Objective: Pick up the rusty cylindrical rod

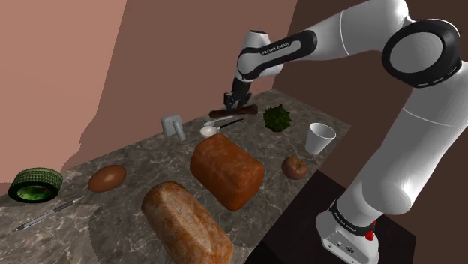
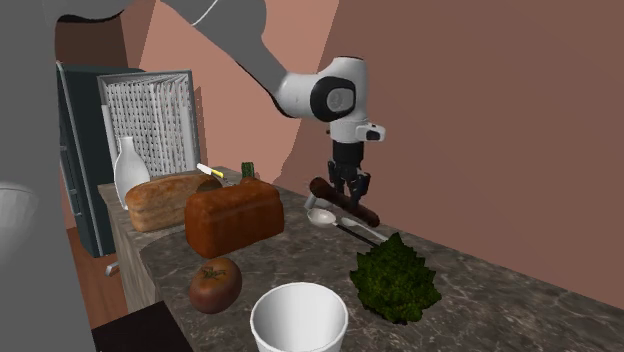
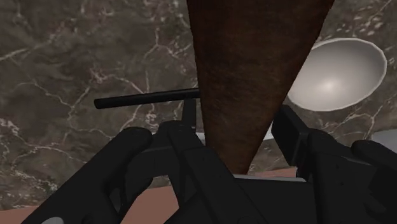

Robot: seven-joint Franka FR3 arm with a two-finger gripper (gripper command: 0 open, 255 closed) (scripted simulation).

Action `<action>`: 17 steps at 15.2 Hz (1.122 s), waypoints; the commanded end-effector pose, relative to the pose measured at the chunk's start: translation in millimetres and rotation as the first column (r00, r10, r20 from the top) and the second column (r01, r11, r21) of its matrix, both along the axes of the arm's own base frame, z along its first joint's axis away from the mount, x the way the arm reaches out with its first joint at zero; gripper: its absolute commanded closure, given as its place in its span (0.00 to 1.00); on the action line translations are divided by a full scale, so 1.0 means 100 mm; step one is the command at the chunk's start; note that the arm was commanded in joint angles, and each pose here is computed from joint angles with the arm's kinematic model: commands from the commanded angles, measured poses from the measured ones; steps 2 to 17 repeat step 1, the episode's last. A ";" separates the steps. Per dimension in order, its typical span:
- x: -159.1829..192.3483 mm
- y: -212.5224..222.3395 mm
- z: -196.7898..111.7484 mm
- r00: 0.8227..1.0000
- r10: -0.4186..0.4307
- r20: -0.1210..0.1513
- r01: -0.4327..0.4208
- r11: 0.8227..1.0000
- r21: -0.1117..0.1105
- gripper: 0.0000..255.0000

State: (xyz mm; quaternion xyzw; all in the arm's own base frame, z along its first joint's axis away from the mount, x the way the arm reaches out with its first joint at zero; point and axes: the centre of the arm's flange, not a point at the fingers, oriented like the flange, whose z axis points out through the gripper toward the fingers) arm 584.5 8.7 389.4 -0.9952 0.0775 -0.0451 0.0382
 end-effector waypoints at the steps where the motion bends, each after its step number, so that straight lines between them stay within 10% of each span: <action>1: 0.00 0.00 0.04 1.000 0.000 0.000 0.000 1.000 0.000 1.00; 17: 0.00 0.00 0.04 1.000 0.000 0.000 0.000 1.000 0.000 1.00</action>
